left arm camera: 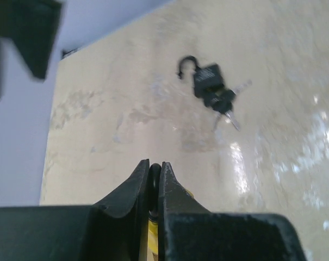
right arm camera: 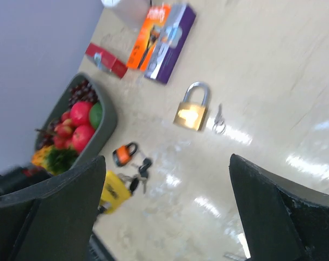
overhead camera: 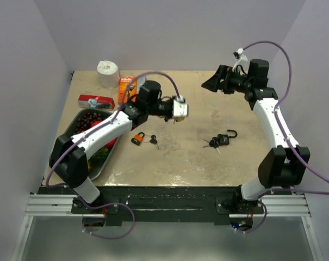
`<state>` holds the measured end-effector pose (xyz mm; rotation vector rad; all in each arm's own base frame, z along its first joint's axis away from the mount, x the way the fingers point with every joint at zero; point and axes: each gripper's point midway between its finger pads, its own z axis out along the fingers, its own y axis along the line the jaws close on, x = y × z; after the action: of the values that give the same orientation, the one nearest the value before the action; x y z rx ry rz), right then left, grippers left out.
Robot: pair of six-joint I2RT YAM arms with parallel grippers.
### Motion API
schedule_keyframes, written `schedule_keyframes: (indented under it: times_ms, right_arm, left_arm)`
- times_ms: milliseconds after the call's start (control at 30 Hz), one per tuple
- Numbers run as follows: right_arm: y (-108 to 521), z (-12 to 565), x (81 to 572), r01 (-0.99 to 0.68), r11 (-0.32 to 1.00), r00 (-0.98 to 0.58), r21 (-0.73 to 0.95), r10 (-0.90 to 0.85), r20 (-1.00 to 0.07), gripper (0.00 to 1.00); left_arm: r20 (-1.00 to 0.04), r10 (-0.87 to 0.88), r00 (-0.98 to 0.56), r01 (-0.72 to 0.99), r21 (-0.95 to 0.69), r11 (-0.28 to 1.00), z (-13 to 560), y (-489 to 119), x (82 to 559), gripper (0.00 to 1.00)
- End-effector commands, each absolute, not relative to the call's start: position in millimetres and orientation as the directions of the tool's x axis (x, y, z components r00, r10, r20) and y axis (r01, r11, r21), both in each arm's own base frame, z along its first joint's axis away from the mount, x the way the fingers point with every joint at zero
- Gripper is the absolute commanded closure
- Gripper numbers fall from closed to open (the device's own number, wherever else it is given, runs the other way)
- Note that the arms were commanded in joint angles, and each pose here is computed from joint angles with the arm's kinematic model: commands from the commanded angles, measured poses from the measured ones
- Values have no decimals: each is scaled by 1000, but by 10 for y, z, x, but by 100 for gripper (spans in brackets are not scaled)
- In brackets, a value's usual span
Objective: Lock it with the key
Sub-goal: Pick up the lock from the center of the board, then lock the lock.
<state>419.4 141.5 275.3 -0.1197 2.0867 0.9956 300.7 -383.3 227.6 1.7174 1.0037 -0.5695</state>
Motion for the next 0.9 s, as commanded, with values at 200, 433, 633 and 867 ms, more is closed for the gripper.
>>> schedule_keyframes:
  times_ms: [200, 433, 633, 867]
  right_arm:
    - [1511, 3301, 3689, -725, 627, -280, 285, 109, -954, 1]
    - [1835, 3320, 3501, -736, 665, -130, 125, 42, -991, 1]
    - [2108, 3343, 3476, -749, 659, -76, 62, 8, -997, 1]
    - [2182, 3257, 3575, -698, 709, -8, -96, -142, -990, 1]
  left_arm:
    - [-971, -208, -120, 904, -193, 382, 3993, -3493, 3634, 100]
    - [-851, -405, -335, 749, -501, 432, 3986, -3269, 3882, 100]
    - [-790, -450, -416, 675, -600, 429, 3926, -3280, 3864, 100]
    - [-715, -518, -470, 485, -699, 525, 3788, -3180, 4058, 100]
